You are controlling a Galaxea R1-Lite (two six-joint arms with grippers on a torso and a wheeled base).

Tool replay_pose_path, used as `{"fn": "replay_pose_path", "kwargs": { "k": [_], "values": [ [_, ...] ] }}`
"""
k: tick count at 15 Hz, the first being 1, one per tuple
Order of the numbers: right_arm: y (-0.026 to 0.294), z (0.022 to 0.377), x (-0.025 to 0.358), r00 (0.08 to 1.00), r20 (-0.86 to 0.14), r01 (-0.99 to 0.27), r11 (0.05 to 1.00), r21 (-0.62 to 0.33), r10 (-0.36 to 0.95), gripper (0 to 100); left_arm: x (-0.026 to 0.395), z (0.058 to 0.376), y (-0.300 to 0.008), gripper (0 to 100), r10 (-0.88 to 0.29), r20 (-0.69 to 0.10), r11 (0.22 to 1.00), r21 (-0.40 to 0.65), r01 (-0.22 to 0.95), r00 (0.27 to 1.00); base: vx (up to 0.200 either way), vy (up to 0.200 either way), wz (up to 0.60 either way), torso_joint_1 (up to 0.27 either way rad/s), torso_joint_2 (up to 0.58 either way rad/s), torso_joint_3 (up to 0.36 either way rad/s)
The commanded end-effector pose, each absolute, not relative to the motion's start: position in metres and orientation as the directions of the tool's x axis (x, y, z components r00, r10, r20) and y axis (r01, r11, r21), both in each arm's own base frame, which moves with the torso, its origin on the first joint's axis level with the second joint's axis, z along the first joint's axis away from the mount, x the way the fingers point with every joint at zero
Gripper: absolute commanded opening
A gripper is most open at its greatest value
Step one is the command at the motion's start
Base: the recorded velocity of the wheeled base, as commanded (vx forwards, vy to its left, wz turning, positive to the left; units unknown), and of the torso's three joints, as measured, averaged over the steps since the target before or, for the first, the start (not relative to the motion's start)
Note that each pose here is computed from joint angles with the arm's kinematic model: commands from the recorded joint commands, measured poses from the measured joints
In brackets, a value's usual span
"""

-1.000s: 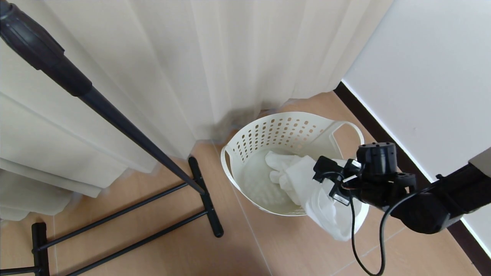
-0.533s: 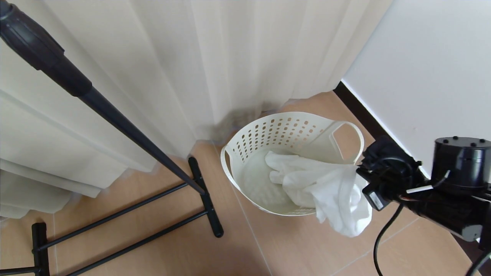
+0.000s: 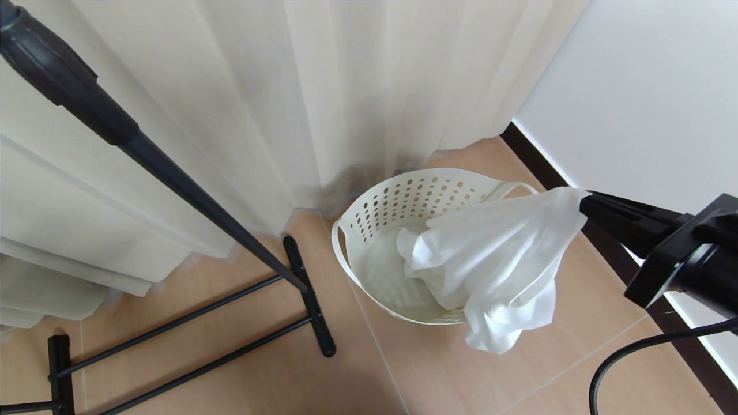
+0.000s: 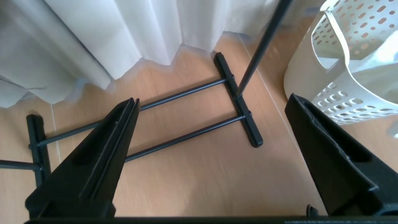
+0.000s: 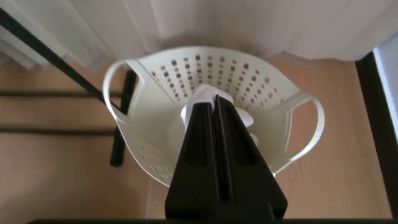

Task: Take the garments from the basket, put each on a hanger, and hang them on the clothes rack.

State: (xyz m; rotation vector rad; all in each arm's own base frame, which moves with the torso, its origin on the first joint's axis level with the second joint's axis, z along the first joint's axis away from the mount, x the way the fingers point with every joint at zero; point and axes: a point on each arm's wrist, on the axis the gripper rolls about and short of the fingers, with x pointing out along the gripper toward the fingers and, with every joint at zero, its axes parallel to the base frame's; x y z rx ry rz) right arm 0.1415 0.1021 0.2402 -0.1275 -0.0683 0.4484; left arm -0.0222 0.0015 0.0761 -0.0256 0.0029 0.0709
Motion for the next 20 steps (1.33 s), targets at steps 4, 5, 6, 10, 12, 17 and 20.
{"fn": "replay_pose_path", "kwargs": {
  "k": [4,5,6,10,12,17,20],
  "values": [
    [0.0956,0.2502,0.1303,0.893,0.093,-0.428,0.895,-0.124,0.440,0,-0.0223,0.0760,0.0013,100,0.066,-0.005,0.998,-0.023,-0.066,0.998,0.000,0.000,0.00,0.000,0.00,0.000],
    [0.0954,0.2496,0.1300,0.893,0.089,-0.430,0.894,-0.127,0.442,0,-0.0223,0.0760,0.0013,100,0.066,-0.005,0.998,-0.023,-0.066,0.998,0.000,0.000,0.00,0.000,0.00,0.000],
    [0.0954,0.2496,0.1300,0.893,0.089,-0.430,0.894,-0.127,0.442,0,-0.0223,0.0760,0.0013,100,0.066,-0.005,0.998,-0.023,-0.066,0.998,0.000,0.000,0.00,0.000,0.00,0.000],
    [0.0959,0.2497,0.1306,0.893,0.089,-0.428,0.895,-0.127,0.440,0,-0.0223,0.0761,0.0014,100,0.067,-0.003,0.997,-0.024,-0.067,0.998,0.000,0.000,0.00,0.001,0.00,0.040],
    [0.0959,0.2501,0.1306,0.893,0.090,-0.428,0.895,-0.126,0.440,0,-0.0223,0.0761,0.0014,100,0.067,-0.003,0.997,-0.026,-0.068,0.998,0.000,0.000,0.00,0.002,0.00,0.161],
    [0.0953,0.2469,0.1298,0.893,0.080,-0.431,0.892,-0.138,0.444,0,-0.0223,0.0761,0.0014,100,0.067,-0.003,0.997,-0.026,-0.068,0.998,0.000,0.000,0.00,0.001,0.00,0.199],
    [0.0945,0.2453,0.1297,0.892,0.077,-0.431,0.890,-0.148,0.445,0,-0.0223,0.0760,0.0013,100,0.066,-0.005,0.997,-0.026,-0.066,0.998,0.000,0.000,0.00,0.002,0.00,0.204]
  ]
}}
